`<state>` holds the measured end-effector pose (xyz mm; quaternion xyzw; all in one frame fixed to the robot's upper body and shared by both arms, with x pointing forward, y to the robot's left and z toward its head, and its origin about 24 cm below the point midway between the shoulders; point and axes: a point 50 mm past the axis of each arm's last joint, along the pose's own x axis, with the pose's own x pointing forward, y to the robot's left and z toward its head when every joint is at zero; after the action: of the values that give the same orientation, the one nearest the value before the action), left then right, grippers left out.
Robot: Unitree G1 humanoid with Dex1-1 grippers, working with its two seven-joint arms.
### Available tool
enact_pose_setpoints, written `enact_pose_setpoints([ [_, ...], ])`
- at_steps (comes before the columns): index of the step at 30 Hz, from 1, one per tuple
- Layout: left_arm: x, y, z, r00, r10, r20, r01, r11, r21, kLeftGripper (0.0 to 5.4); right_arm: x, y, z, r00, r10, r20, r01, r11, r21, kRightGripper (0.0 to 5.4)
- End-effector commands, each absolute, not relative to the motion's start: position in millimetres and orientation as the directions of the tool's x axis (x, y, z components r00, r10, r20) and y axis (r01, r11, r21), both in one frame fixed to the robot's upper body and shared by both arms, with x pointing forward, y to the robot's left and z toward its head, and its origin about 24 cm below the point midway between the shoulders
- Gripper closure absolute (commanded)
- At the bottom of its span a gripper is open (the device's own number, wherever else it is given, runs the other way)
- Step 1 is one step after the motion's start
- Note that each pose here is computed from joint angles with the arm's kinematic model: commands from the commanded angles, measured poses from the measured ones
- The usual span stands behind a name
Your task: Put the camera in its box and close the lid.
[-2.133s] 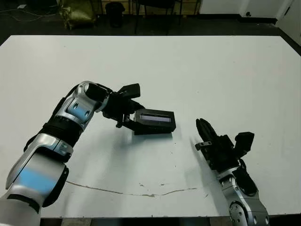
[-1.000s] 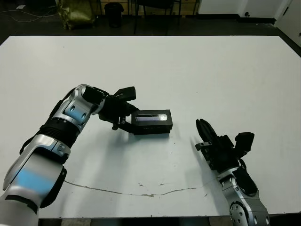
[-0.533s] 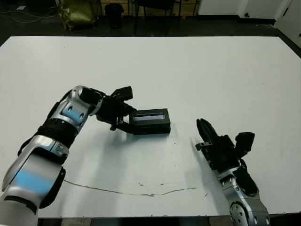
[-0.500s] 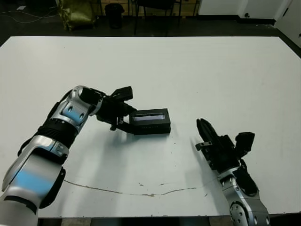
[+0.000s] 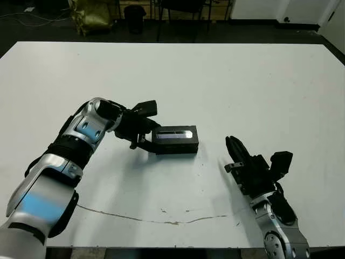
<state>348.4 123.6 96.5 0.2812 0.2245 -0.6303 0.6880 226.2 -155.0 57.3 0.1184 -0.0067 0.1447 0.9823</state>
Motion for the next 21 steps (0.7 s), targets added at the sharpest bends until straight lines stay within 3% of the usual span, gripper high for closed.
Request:
enact_pose_setpoints([
  [1, 345, 124, 79.5, 0.115, -0.708, -0.697, 0.993, 0.083, 0.079, 2.81, 223, -158, 51.2, 0.962, 0.274, 0.014, -0.268, 0.930, 0.253, 5.40],
  [17, 347, 115, 78.8, 0.109, -0.731, -0.673, 0.993, 0.116, 0.035, 2.81, 222, -157, 50.3, 0.963, 0.269, 0.002, -0.260, 0.930, 0.258, 5.40],
  [21, 348, 113, 84.2, 0.127, -0.695, -0.707, 0.992, 0.108, 0.072, 2.81, 223, -158, 49.8, 0.965, 0.263, -0.004, -0.254, 0.933, 0.254, 5.40],
])
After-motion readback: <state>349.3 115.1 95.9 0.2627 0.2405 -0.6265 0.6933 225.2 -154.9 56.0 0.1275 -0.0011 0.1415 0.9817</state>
